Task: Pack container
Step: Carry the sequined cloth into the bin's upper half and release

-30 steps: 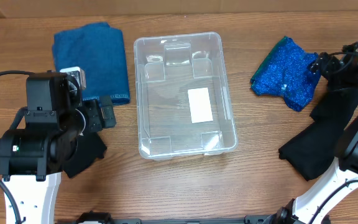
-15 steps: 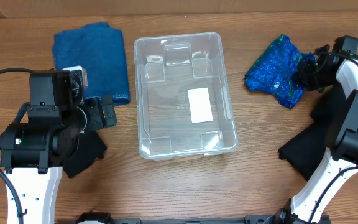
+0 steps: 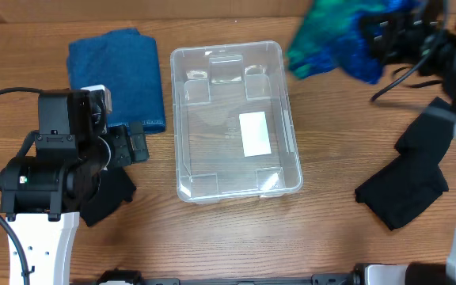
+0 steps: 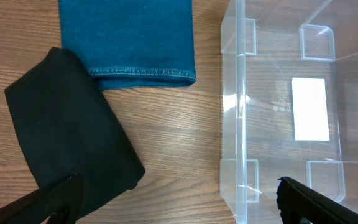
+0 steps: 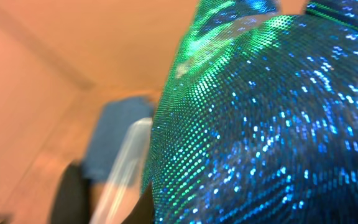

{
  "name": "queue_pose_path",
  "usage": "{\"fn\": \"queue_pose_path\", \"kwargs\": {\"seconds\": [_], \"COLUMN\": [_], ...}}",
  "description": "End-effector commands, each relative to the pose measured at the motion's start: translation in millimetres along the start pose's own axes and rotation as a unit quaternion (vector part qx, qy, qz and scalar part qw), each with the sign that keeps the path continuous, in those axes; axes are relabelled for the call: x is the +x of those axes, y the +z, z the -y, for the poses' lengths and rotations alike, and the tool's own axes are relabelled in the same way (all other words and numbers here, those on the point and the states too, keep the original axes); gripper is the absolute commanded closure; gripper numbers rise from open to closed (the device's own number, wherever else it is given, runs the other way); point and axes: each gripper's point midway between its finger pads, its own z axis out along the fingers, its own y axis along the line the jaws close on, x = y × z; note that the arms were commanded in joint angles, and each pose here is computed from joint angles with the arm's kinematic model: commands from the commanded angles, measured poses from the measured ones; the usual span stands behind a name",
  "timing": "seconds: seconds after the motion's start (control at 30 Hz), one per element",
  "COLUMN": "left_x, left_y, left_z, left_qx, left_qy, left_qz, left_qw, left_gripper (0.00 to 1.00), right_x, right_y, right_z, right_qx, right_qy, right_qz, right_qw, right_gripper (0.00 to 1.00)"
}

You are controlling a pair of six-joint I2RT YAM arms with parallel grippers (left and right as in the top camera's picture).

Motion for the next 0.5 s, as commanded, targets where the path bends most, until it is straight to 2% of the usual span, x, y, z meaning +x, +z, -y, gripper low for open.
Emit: {"fn": "queue_pose_path", "kwargs": {"seconds": [0.0, 0.13, 0.3, 0.47], "left_x": [-5.6, -5.5, -5.5, -5.6], "left_y": [-5.4, -5.4, -5.4, -5.4], "left_z": [3.8, 3.7, 3.6, 3.7], "left_qx": [0.006, 0.006, 0.006, 0.006], "left_qy": [0.007, 0.007, 0.007, 0.007], "left_qz": [0.01, 0.01, 0.01, 0.01], "left_qw": [1.0, 1.0, 1.0, 1.0], "left_gripper": [0.0, 0.0, 0.0, 0.0], "right_x": [39.6, 112.1, 180.2, 199.7], "right_y": [40.4, 119.4, 201.3, 233.4], "right_z": [-62.8, -90.0, -70.9, -60.3], "right_qx": [-0.061, -0.076, -0.081, -0.089], "right_qy": [-0.058, -0.073, -0.063, -0.076], "right_qz": [-0.075, -0.193, -0.286, -0.296], "right_qw": [0.994, 0.975, 0.953, 0.948], "right_gripper": [0.96, 0.96, 0.96, 0.96]}}
